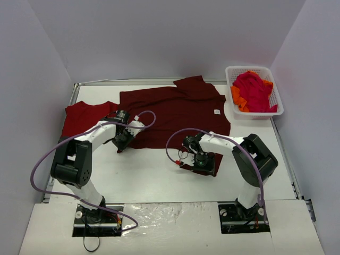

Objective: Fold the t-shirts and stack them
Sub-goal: Grap the side of the flattened tshirt closest away from the robot with both arms

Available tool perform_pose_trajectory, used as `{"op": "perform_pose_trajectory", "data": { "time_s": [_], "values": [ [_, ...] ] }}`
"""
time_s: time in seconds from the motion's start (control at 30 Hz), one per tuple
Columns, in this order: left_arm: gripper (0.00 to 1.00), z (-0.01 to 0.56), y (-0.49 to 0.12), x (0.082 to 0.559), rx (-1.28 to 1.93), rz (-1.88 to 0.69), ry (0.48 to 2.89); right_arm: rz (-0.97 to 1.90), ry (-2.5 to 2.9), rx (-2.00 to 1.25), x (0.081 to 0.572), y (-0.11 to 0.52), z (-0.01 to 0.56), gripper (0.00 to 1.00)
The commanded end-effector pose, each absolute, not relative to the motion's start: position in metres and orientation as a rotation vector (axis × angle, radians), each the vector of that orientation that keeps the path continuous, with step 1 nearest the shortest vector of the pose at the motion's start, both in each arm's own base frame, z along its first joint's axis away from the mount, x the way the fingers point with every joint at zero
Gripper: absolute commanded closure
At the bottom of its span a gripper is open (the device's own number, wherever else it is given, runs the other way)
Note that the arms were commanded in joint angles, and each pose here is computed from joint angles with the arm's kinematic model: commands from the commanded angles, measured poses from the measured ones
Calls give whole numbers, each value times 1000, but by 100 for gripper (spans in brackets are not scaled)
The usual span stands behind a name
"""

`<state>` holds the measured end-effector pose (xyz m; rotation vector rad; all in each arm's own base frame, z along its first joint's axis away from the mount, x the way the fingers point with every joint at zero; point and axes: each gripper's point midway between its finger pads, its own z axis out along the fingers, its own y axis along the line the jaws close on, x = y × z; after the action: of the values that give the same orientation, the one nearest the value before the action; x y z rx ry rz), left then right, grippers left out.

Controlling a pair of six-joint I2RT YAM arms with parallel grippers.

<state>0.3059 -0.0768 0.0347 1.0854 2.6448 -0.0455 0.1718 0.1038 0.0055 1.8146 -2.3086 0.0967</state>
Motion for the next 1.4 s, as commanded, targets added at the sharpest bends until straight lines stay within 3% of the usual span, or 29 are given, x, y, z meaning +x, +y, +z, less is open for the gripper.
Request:
{"op": "perform_pose_trajectory", "data": {
  "time_s": [0.0,0.3,1.03,1.37],
  "values": [
    [98,56,-83,306,1085,-89,2598,-13,-2287,1788,161,109,24,100],
    [98,99,-95,278,1208,-233,2486,-274,-2384,1846,155,135,95,100],
    [98,85,-55,218,1408,-94,2499,-153,-2505,1643,129,71,113,100],
    [98,83,-47,233,1302,25,2460,-76,-2817,1609,185,66,133,100]
  ]
}}
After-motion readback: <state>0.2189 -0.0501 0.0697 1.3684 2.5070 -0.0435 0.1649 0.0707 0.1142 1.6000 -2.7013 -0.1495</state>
